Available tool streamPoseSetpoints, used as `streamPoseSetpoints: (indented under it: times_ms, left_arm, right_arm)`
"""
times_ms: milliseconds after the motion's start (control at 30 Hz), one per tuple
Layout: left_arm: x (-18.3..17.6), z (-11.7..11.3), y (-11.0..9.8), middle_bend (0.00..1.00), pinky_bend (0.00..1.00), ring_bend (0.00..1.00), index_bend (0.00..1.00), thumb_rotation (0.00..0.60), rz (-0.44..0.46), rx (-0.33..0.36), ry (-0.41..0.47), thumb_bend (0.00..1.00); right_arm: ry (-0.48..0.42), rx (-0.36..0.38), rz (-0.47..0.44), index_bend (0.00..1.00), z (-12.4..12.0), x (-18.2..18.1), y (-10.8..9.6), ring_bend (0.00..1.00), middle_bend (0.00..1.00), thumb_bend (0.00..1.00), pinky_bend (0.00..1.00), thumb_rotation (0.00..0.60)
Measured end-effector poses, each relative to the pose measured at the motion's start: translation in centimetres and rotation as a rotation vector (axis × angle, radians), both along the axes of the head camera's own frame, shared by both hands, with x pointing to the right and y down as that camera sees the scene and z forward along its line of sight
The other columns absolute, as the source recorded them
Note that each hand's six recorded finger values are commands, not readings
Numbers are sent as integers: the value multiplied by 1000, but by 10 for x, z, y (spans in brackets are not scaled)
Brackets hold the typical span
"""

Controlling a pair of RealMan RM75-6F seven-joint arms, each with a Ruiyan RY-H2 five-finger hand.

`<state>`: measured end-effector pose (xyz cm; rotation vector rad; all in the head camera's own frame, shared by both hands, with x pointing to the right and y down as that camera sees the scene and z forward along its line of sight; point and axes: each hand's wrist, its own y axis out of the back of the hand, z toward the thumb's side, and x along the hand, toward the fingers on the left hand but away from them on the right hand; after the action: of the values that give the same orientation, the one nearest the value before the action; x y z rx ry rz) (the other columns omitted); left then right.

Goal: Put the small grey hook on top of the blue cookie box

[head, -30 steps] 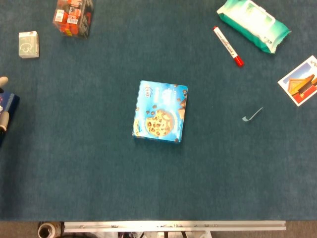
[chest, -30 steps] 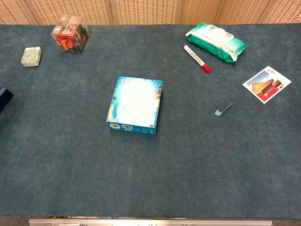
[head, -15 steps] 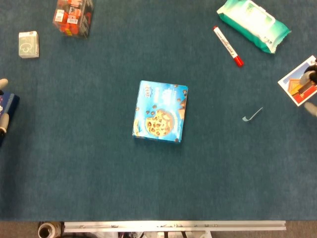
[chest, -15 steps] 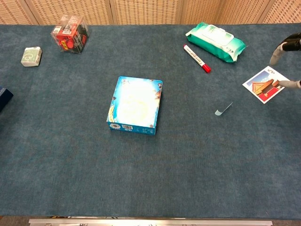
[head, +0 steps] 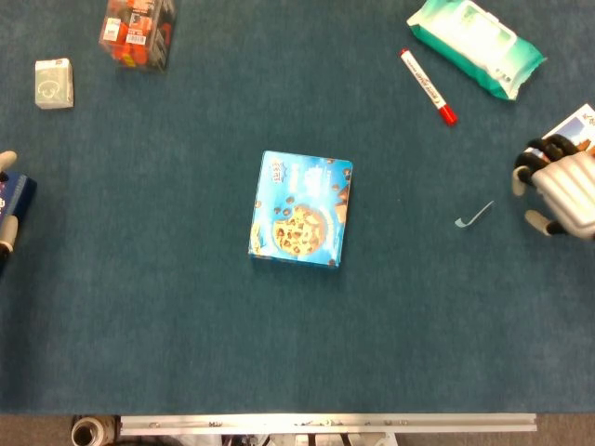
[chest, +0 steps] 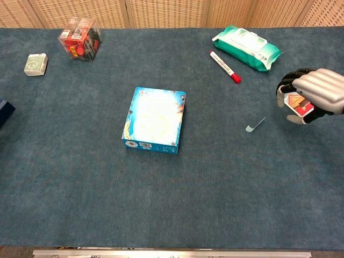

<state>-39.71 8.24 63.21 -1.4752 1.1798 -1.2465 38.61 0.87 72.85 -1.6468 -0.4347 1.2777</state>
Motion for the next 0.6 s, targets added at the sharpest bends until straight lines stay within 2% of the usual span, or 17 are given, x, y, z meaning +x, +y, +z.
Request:
streamPoseSetpoints:
  times_ms: [200,467,600]
  left_arm:
    - [-5,0,2,349,231,318,190,600,-12,-3,2,373]
    - [-7,0,3,348,228,318,190,600,-11,-4,3,373]
    - [-7,0,3,347,227,318,190,600,-8,-9,3,373]
  right_arm:
    - [-10,11,-25,537,17,-10,1,3,205,284,0,600]
    - [-27,67,-45,522,29,-18,1,0,57,282,0,600]
    - [-39,84,-43,514,37,-20,3,0,44,282,0,600]
